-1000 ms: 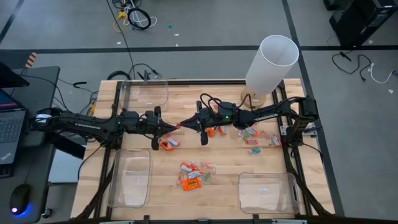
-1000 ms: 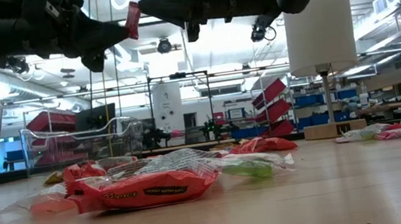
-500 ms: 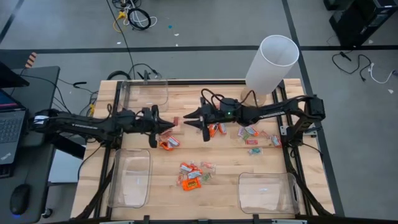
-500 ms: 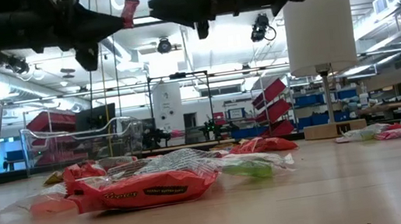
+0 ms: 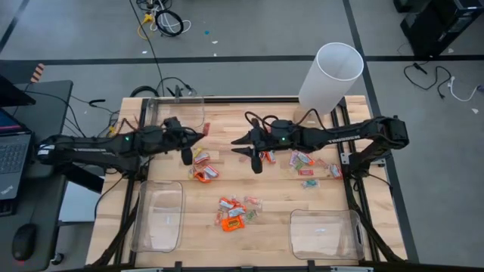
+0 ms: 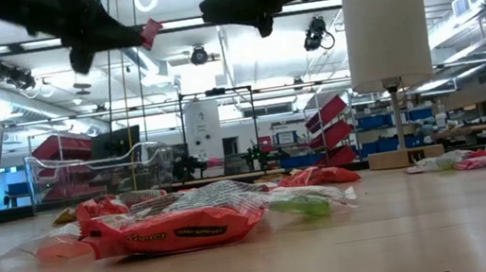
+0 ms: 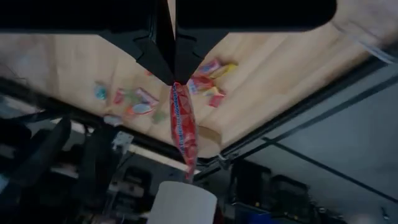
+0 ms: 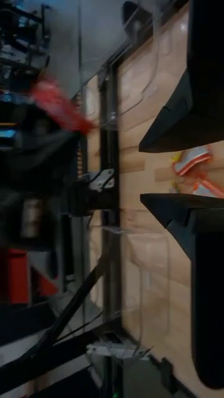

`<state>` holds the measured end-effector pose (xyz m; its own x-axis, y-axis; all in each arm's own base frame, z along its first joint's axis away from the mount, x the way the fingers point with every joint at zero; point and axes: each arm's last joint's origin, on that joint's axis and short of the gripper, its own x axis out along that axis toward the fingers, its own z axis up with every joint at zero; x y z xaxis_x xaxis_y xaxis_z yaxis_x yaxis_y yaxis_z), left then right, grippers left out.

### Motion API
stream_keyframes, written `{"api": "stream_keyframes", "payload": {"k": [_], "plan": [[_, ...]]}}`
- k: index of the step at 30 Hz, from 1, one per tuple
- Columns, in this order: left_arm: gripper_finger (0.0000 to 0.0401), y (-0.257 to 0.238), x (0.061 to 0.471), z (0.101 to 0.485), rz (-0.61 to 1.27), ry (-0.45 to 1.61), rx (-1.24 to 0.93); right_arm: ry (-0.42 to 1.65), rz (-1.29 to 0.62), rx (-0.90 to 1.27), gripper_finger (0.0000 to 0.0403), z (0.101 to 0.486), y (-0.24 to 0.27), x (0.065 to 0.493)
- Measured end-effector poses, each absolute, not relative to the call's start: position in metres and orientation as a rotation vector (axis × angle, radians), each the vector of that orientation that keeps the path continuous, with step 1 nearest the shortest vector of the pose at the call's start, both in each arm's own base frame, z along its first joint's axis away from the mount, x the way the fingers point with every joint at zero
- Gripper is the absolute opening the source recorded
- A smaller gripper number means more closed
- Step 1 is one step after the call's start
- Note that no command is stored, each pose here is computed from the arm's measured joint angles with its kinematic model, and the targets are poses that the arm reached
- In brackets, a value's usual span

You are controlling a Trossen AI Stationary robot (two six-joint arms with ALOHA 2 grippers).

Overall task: Sort candy
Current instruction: Put the red candy into the top left transparent bin

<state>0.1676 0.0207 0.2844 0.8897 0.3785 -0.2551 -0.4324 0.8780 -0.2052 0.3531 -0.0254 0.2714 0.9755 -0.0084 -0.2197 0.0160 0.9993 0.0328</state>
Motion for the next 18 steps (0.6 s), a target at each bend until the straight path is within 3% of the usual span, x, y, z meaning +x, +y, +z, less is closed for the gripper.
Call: {"api": "stream_keyframes", "payload": {"k": [8, 18], "plan": [[0.0000, 0.031, 0.152, 0.318, 0.518, 0.351, -0.169, 0.273, -0.014, 0.042, 0.0101, 0.266, -0.025, 0.352], [0.0000, 0.051, 0.133, 0.302, 0.732, 0.557, -0.254, 0.293, -0.012, 0.044, 0.0101, 0.265, -0.025, 0.351]]}}
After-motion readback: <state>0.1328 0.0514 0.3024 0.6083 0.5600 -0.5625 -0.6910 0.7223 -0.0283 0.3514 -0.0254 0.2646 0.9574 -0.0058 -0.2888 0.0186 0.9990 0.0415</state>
